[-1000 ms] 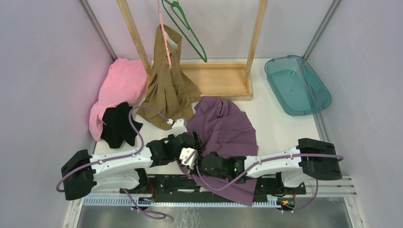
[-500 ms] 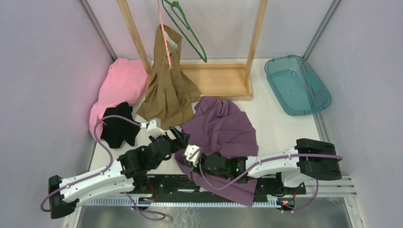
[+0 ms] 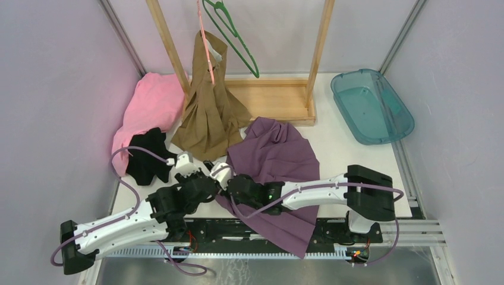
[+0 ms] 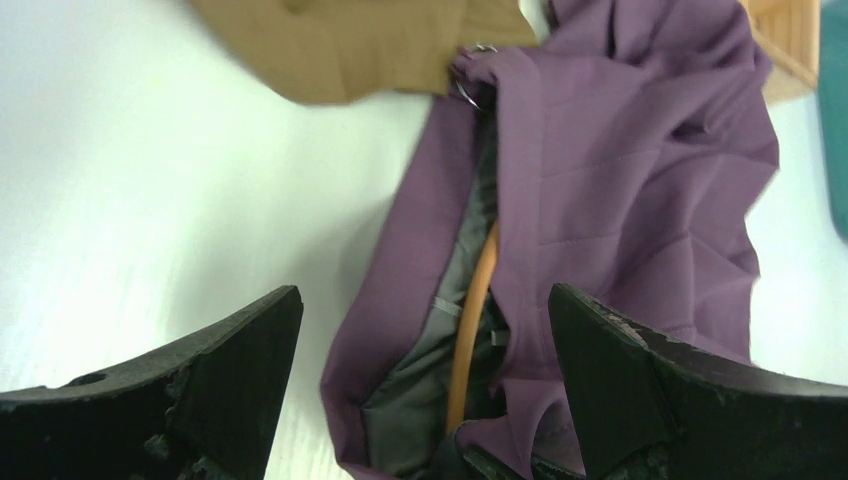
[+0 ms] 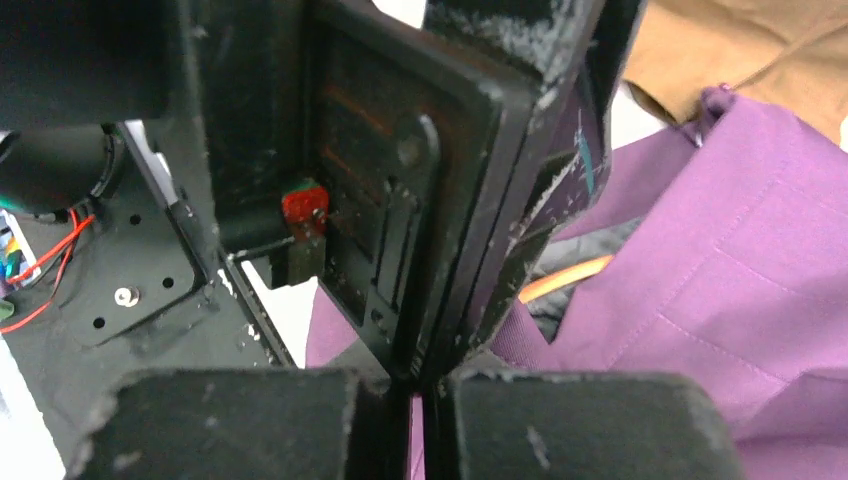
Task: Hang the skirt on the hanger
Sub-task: Hang the skirt on the hanger.
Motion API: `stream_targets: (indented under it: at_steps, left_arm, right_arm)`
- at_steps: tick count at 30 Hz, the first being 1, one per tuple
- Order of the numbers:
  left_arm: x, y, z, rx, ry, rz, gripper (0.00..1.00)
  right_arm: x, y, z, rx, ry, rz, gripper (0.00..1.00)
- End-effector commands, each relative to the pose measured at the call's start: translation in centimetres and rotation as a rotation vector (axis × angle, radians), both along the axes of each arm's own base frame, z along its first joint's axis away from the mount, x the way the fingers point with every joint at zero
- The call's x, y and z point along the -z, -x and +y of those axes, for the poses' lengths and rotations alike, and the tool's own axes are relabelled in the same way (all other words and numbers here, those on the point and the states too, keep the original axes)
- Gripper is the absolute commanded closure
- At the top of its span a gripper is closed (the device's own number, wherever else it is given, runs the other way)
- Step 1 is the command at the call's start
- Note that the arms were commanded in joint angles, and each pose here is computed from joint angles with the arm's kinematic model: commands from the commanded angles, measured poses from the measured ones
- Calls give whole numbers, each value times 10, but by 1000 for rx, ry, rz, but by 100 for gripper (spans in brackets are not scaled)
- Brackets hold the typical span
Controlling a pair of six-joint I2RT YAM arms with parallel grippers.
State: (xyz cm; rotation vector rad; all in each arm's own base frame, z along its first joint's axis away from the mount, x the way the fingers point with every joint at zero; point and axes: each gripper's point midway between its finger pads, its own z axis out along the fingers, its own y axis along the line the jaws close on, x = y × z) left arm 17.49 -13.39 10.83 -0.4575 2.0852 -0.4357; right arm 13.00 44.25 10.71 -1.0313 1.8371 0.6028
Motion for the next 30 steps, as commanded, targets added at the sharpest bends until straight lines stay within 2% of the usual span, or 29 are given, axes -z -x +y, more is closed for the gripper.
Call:
stream_targets:
  at_steps: [1, 3, 8, 11, 15, 26, 30]
  left_arm:
    - [-6, -1, 3, -38, 58, -17, 0]
    - [-4, 2, 4, -31, 72, -14, 0]
    - [1, 7, 11, -40, 87, -3, 1]
    - [2, 8, 16, -47, 94, -5, 1]
    - [-5, 9, 21, -58, 106, -20, 1]
    - [-14, 10, 30, -69, 105, -33, 1]
    - [-16, 11, 32, -69, 109, -36, 2]
  right_arm:
    - [-16, -34, 16, 85, -5, 16, 99]
    - [0, -40, 12, 105, 45, 49, 99]
    - [33, -45, -6, 168, 128, 111, 73]
    - [39, -46, -13, 192, 141, 125, 64]
    - [37, -49, -17, 224, 148, 120, 60]
    - [61, -87, -45, 459, 254, 169, 57]
    - [62, -98, -58, 527, 290, 144, 54]
